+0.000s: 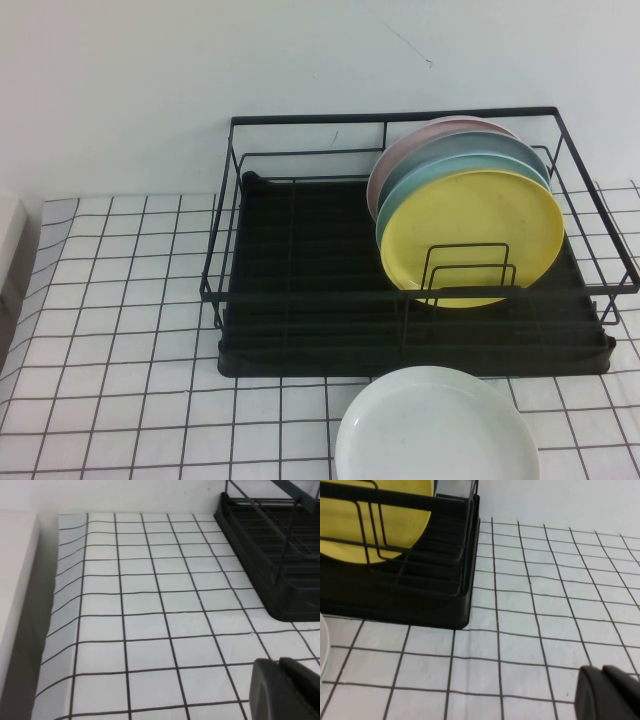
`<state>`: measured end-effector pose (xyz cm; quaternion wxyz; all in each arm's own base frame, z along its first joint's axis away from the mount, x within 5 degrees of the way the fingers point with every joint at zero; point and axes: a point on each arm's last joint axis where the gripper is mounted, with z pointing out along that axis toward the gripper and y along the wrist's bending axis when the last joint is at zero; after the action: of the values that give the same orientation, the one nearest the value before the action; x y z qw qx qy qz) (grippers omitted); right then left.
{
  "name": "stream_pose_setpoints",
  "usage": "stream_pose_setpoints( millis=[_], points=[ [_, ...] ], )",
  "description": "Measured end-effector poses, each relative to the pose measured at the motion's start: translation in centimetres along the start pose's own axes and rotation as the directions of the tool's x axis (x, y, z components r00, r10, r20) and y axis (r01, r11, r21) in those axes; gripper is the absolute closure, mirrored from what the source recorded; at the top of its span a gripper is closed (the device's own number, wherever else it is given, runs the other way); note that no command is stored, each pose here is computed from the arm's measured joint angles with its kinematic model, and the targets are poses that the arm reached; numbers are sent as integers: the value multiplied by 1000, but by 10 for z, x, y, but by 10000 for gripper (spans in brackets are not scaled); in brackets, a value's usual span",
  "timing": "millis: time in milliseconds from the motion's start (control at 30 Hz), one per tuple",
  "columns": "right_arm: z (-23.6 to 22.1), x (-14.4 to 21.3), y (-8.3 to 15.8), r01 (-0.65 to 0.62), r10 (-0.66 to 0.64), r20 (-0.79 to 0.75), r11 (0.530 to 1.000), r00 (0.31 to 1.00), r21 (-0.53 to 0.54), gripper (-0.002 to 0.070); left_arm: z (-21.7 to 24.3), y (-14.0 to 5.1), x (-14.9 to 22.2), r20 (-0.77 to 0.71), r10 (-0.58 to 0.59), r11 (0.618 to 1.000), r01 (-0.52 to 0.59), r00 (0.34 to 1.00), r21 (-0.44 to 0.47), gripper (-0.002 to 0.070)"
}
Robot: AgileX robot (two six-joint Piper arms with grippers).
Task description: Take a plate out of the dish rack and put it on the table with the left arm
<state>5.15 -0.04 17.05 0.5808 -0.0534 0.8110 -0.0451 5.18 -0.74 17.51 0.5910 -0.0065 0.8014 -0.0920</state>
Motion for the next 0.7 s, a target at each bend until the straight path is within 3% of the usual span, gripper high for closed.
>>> stream_pose_setpoints(
  millis=[700],
  points=[
    [0,0,0,0,0,0,1000,1000,0,680,0,1,0,4,-25,999,25,1000,-24,677]
  ],
)
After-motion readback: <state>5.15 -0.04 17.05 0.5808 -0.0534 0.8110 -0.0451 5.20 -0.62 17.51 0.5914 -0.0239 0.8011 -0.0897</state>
